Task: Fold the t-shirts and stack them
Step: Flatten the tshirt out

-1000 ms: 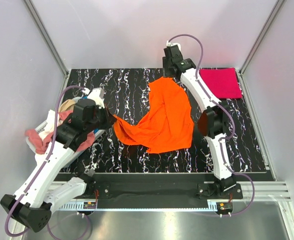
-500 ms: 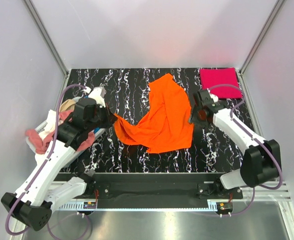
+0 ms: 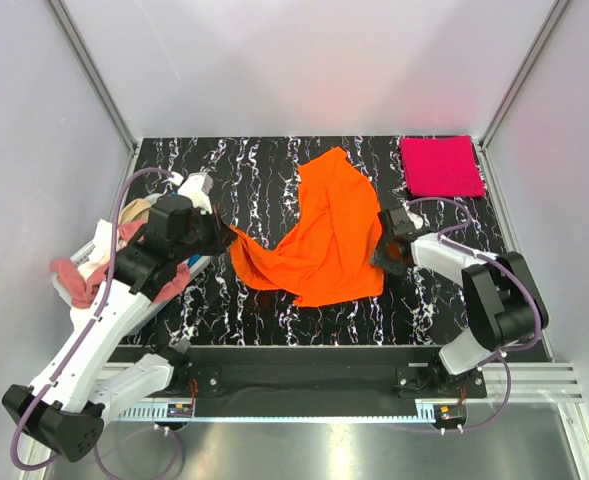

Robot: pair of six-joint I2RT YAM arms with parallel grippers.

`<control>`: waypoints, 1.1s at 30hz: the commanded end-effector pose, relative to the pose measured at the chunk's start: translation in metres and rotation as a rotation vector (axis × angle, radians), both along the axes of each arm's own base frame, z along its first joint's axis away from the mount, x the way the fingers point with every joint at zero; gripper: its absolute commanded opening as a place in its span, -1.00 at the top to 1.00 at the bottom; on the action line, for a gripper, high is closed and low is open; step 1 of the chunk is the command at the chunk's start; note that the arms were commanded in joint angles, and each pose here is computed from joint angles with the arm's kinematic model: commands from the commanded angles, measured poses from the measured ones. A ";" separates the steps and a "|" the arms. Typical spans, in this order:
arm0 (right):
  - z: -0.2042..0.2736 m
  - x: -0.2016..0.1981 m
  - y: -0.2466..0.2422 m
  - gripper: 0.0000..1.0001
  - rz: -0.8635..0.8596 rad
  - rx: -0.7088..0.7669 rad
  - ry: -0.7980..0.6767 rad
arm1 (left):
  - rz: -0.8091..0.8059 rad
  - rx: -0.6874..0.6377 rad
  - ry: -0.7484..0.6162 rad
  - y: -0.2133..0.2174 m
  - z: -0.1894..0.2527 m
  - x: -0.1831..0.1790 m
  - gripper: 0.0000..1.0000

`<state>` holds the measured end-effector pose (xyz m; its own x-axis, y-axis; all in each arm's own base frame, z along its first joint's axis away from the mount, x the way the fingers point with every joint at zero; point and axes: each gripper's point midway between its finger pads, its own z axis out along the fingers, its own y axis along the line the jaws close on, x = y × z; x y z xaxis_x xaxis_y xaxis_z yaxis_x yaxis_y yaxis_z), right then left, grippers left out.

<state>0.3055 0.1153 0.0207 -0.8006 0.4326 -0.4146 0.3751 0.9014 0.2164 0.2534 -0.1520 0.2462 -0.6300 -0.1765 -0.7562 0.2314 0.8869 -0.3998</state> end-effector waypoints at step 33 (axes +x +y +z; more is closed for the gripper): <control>0.129 0.142 -0.023 0.03 -0.001 -0.244 -0.044 | 0.013 0.083 0.123 -0.009 -0.050 0.020 1.00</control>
<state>0.4462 0.1234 0.0958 -0.8427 0.2352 -0.4844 0.2675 0.9635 0.0024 0.2595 -0.1555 0.1771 -0.7758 -0.1059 -0.6221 0.1408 0.9319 -0.3342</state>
